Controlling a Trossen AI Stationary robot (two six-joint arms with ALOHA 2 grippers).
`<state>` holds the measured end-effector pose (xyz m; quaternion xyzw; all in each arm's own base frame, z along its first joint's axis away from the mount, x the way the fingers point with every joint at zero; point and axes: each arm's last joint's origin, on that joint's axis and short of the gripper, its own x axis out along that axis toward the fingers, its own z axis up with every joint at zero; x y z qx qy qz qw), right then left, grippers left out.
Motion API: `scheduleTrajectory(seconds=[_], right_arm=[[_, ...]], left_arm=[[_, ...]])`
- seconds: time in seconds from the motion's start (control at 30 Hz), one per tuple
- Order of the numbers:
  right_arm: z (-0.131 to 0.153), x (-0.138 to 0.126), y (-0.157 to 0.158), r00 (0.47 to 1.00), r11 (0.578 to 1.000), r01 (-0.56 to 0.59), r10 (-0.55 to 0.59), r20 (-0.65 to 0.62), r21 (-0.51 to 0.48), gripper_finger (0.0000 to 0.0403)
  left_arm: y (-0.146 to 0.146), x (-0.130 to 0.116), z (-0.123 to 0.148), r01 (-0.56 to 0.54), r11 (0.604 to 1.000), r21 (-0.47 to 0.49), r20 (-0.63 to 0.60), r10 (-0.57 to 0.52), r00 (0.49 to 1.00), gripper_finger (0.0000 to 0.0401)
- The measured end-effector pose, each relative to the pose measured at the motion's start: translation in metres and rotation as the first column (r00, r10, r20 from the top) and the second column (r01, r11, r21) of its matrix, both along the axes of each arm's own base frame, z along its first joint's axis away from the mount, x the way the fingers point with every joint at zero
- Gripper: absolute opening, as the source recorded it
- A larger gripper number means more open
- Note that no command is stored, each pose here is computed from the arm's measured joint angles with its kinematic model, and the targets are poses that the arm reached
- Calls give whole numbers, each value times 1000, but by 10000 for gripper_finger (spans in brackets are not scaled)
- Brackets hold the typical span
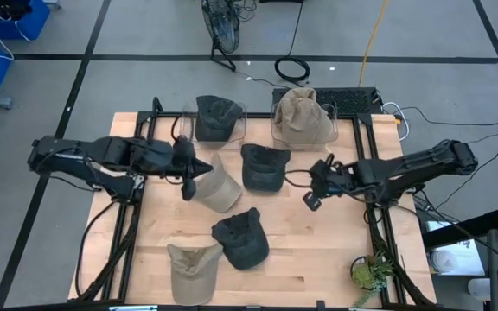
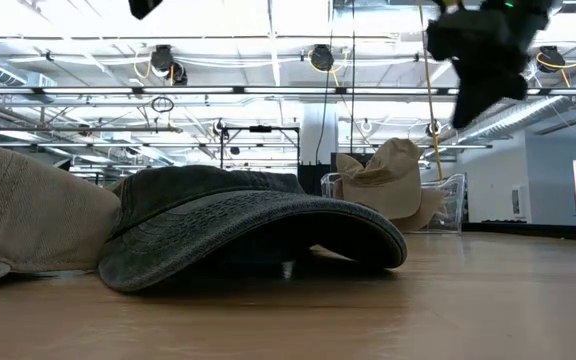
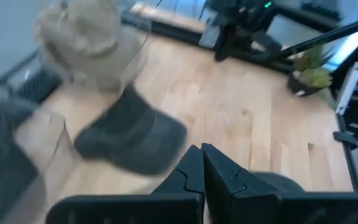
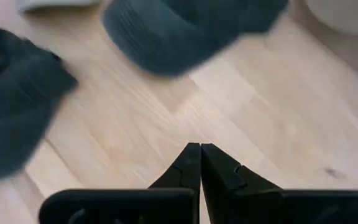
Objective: Pick & Place hat
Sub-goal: Put the black cap into the left transparent bin
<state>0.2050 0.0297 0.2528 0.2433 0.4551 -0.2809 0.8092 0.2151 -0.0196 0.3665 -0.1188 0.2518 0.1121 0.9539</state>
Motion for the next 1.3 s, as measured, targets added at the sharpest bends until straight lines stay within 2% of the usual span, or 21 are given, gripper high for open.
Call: scheduleTrajectory(seconds=[0.17, 0.27, 0.37, 0.5, 0.73, 0.93, 1.13, 1.3], right_arm=[[-19, -24, 1, 998, 1000, 1, -1, -65, 5, 0], [-27, -33, 0, 995, 999, -48, 49, -92, 16, 0], [-33, -41, -1, 985, 992, -122, 122, -121, 9, 0], [-41, -49, -3, 967, 977, -210, 204, -155, -21, 0], [-54, -60, -5, 946, 956, -289, 277, -169, -46, 0], [-60, -64, -6, 947, 950, -308, 300, -114, -58, 0], [-61, -65, -5, 944, 945, -326, 324, -55, -36, 0], [-62, -67, -5, 940, 941, -337, 335, -56, -21, 0]], left_arm=[[-22, 19, -1, -143, 983, -116, -129, 128, 983, 1], [-34, 31, -8, -258, 941, -217, -213, 212, 954, 1], [-50, 42, -18, -336, 903, -268, -289, 258, 922, 1], [-68, 51, -37, -458, 823, -335, -373, 331, 867, 1], [-85, 60, -66, -647, 676, -352, -493, 454, 742, 39], [-95, 70, -88, -735, 582, -349, -592, 470, 654, 90], [-101, 75, -110, -787, 549, -282, -725, 415, 549, 149], [-100, 77, -130, -801, 524, -288, -790, 342, 508, 183]])
